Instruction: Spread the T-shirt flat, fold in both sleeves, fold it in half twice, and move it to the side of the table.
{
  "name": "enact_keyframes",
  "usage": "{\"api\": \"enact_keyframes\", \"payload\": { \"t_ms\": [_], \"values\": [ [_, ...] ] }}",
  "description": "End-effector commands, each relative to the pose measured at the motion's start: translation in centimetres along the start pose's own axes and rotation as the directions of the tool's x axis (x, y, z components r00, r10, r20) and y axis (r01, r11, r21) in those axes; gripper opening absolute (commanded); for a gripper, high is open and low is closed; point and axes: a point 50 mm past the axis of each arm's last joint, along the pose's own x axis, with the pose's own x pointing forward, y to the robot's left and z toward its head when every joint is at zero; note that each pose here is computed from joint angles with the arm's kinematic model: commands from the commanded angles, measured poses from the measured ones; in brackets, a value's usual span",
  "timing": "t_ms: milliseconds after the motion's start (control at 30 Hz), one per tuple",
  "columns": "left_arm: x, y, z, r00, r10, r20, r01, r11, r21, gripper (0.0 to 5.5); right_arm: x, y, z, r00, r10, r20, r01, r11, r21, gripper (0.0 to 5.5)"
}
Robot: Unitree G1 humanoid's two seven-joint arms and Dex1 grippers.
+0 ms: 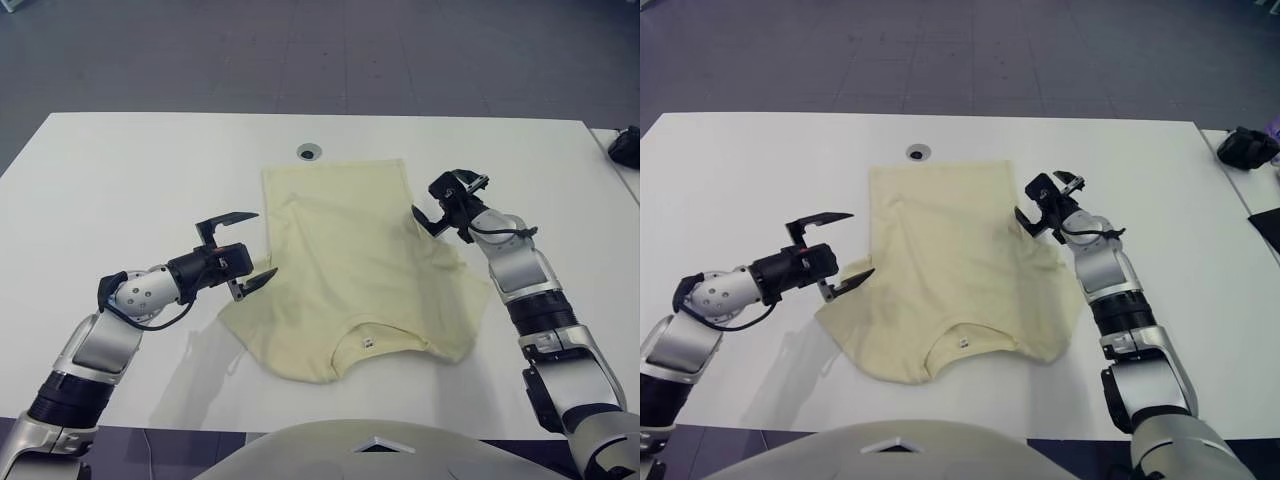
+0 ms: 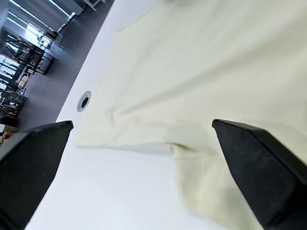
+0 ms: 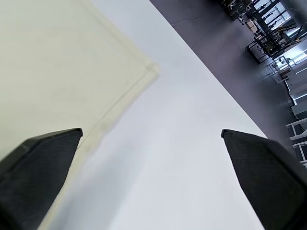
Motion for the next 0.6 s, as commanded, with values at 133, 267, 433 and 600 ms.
{"api": "enact_keyframes", "payload": {
  "t_ms": [133,267,433,600],
  "values": [
    [-0.8,-0.4,-2.4,0.986,-0.078,-0.150,0.091,0.993,0.078,5.40,2.6,1.2,-1.0,0.998,0.032,-0.054,-0.037,0.995,-0.089,5.38],
    [-0.1,-0.4,-3.8,0.978,-0.095,-0.186,0.115,0.989,0.097,5.40,2.5,0.5,-2.3,0.991,-0.007,-0.134,-0.006,0.995,-0.096,5.38],
    [2.7,1.5,-4.3,0.985,-0.041,-0.165,0.065,0.987,0.144,5.40,2.4,-0.1,-3.5,0.978,-0.067,-0.197,0.052,0.996,-0.078,5.38],
    [3.8,2.5,-3.6,0.995,0.002,-0.095,0.014,0.986,0.164,5.40,2.6,-1.1,-2.2,0.984,-0.139,-0.115,0.129,0.988,-0.088,5.38]
  ]
}}
